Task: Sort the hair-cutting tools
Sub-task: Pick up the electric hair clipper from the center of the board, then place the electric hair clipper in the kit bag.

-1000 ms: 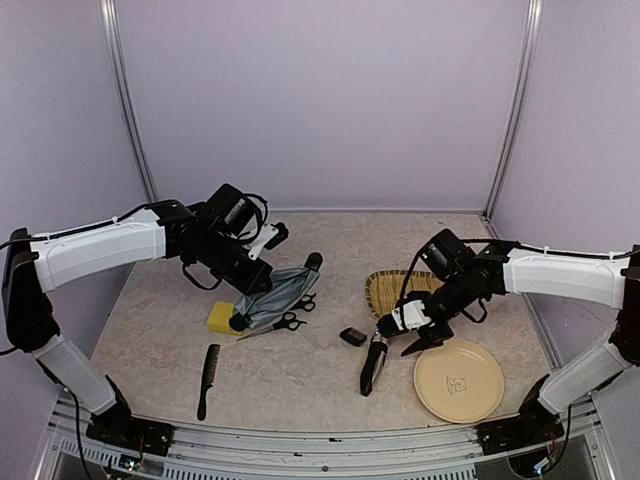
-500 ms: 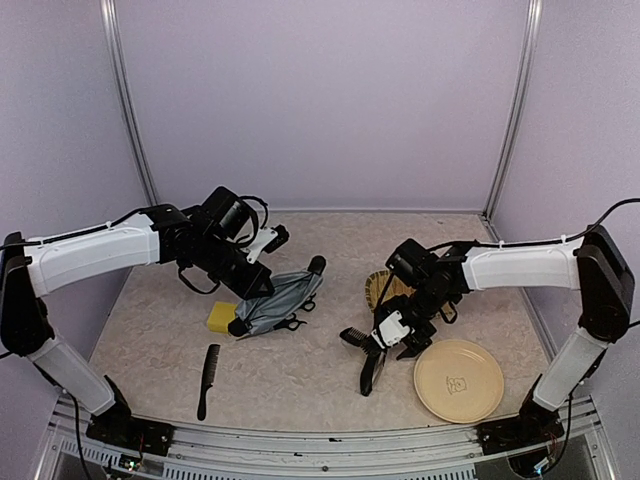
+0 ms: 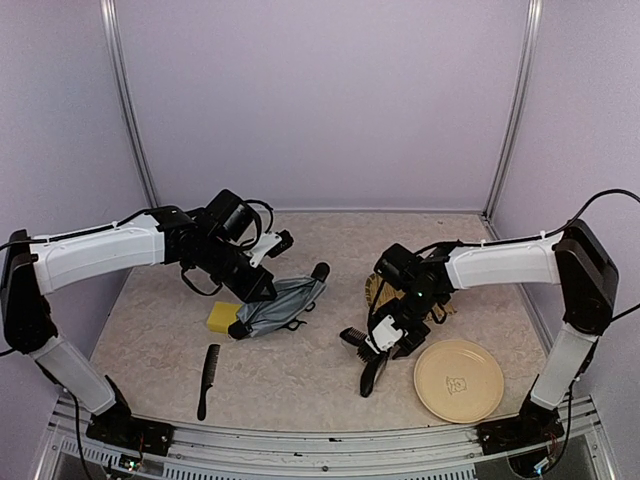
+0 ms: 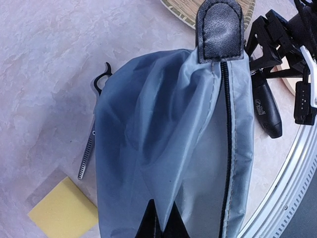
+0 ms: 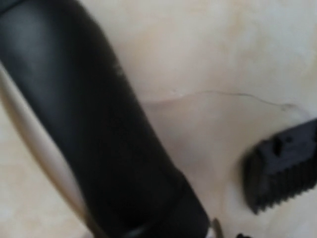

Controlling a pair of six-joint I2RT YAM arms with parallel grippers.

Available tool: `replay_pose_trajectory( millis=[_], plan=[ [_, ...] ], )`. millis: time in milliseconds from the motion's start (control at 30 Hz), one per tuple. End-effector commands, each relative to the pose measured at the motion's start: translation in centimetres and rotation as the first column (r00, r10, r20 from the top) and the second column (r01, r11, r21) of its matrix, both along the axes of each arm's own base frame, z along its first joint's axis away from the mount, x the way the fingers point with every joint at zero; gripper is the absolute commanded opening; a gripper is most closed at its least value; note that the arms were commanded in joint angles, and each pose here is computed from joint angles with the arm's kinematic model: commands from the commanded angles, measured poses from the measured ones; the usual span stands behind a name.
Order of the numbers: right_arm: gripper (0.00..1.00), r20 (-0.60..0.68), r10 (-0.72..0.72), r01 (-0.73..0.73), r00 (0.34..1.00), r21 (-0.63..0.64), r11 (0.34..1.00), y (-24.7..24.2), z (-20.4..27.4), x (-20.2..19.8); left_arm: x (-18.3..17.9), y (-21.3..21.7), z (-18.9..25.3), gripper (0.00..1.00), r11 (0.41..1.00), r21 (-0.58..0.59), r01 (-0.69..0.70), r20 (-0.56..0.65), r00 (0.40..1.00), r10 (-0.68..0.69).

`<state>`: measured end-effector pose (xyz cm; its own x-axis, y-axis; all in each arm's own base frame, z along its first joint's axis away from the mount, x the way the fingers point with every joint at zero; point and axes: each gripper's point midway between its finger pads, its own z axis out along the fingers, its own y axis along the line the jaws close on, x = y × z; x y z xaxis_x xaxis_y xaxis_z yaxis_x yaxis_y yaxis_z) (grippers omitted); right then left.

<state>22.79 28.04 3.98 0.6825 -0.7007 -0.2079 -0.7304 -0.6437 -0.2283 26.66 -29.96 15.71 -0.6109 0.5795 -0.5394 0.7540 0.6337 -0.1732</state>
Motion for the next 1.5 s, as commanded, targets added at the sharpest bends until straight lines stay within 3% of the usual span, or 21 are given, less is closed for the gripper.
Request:
replay_pose_trajectory(
  millis=[0, 433, 800, 1033, 1233, 1467],
  plan=[
    [0.64, -0.063, -0.003, -0.001, 0.998, -0.058, 0.998, -0.6, -0.2, -1.9, -0.5, -0.9, 0.2, 0.0, 0.999, -0.021, 0.048, -0.012, 0.999, -0.048],
    [0.56, -0.123, -0.08, 0.068, 0.989, -0.095, 0.993, -1.9, -1.3, -3.7, -1.7, -1.2, -1.7, 0.0, 0.995, -0.014, 0.094, -0.074, 0.993, -0.095],
    [0.17, -0.154, -0.151, 0.148, 0.976, -0.032, 0.988, -0.2, 1.7, -3.7, -1.9, -1.7, -3.2, 0.0, 0.995, -0.007, 0.097, -0.087, 0.991, -0.098],
    [0.1, -0.2, -0.223, 0.23, 0.954, 0.014, 0.973, 0.2, 5.5, -4.4, -1.7, -2.8, -4.5, 0.0, 0.999, 0.005, 0.047, -0.118, 0.992, -0.046],
    [0.09, -0.098, -0.265, 0.276, 0.959, 0.12, 0.954, 1.6, 12.1, -2.1, -2.8, -5.3, -4.5, 0.0, 0.996, -0.038, 0.083, -0.16, 0.983, -0.088],
    [0.08, 0.23, -0.245, 0.226, 0.942, 0.105, 0.968, 4.1, 15.0, 1.1, -4.1, -7.1, -5.2, 0.0, 0.991, -0.095, 0.089, -0.268, 0.957, -0.112]
  ],
)
